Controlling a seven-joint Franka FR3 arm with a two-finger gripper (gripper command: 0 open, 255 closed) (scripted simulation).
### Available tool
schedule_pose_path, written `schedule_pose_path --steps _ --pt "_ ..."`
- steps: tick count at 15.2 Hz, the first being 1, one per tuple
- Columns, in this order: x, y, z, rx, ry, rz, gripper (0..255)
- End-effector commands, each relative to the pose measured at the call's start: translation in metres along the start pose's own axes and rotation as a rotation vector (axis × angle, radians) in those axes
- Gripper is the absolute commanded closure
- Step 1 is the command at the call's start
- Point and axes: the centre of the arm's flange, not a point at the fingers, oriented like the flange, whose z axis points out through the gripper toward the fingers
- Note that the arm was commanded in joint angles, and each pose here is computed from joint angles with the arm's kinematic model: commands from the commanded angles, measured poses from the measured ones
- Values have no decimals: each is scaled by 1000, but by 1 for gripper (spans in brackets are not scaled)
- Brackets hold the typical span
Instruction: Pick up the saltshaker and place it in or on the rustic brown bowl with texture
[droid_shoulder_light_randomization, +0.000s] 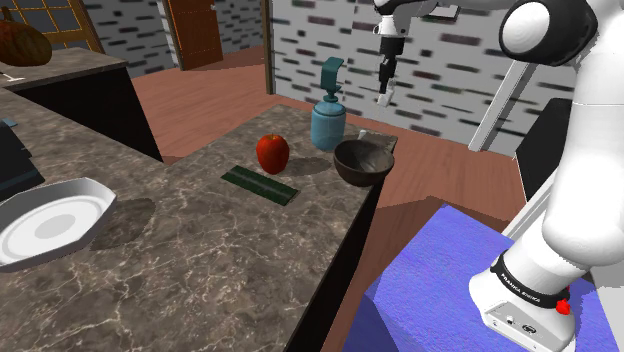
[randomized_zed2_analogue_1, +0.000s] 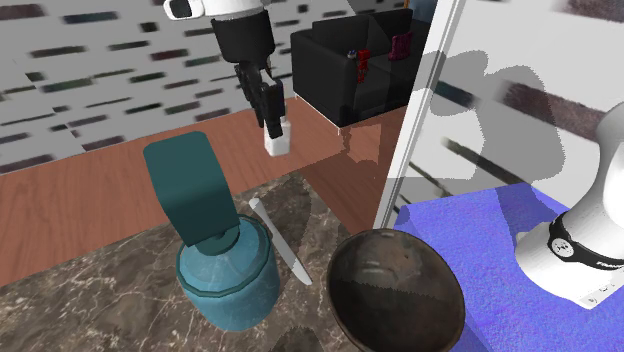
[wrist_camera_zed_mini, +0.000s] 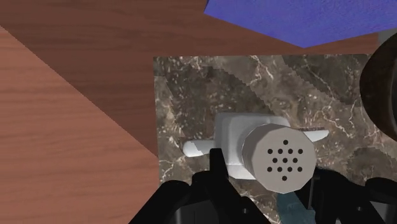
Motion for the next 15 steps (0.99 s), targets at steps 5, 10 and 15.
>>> schedule_pose_path --steps 5,10,15 --pt "-4 -16 -23 0 0 0 255" --pt "-10 -82 -18 0 0 0 255" --pt "-16 -147 -14 0 0 0 255"
